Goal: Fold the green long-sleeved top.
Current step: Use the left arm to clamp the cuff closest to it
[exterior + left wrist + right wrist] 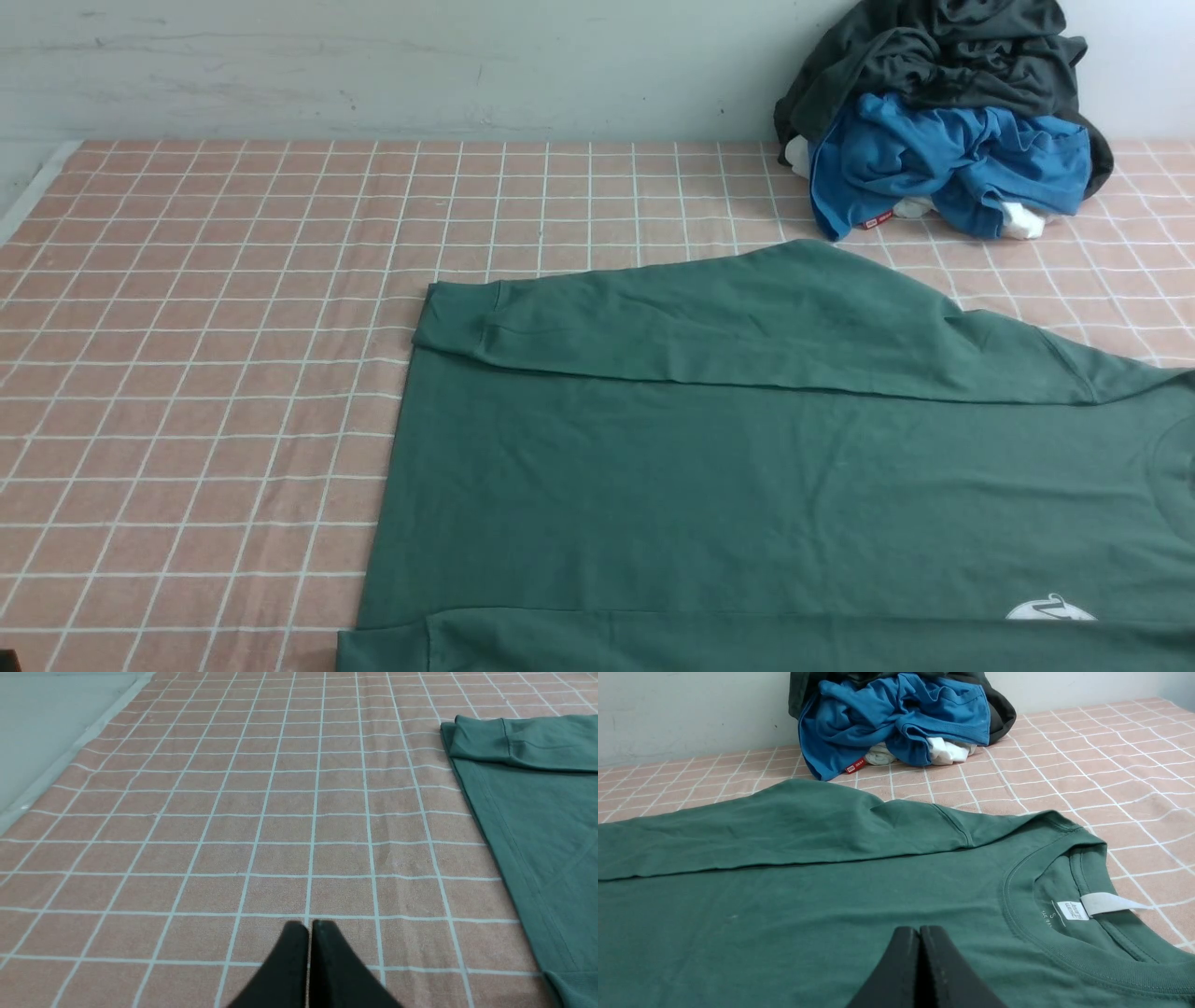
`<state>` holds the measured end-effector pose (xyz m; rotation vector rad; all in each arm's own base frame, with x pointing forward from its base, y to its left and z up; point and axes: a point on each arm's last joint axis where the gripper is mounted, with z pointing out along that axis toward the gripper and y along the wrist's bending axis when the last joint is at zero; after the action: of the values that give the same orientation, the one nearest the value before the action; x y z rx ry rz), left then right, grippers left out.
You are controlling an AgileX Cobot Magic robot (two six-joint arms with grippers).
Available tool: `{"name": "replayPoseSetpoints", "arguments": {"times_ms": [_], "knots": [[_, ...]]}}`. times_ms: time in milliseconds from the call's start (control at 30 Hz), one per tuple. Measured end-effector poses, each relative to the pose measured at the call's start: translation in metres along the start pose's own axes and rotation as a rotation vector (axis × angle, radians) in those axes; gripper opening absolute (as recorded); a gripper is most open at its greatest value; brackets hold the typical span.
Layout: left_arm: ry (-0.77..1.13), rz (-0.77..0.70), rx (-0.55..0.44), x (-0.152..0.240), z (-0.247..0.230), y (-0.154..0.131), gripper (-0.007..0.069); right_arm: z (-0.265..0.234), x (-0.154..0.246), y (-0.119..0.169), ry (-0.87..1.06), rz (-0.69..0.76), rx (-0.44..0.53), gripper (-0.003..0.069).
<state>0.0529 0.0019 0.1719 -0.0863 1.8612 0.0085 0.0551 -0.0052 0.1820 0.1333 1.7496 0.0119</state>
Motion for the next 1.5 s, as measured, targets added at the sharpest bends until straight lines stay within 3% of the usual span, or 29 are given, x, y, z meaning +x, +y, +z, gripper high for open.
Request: {"name": "replayPoseSetpoints", "arguments": {"times_ms": [1500], "knots": [[-0.002,-0.017,0.006,-0.0002,0.0000,-0.0006,-0.0007,0.0000,0.0000,0.0000,0.000,0.000,0.000,-0.0014]]}}
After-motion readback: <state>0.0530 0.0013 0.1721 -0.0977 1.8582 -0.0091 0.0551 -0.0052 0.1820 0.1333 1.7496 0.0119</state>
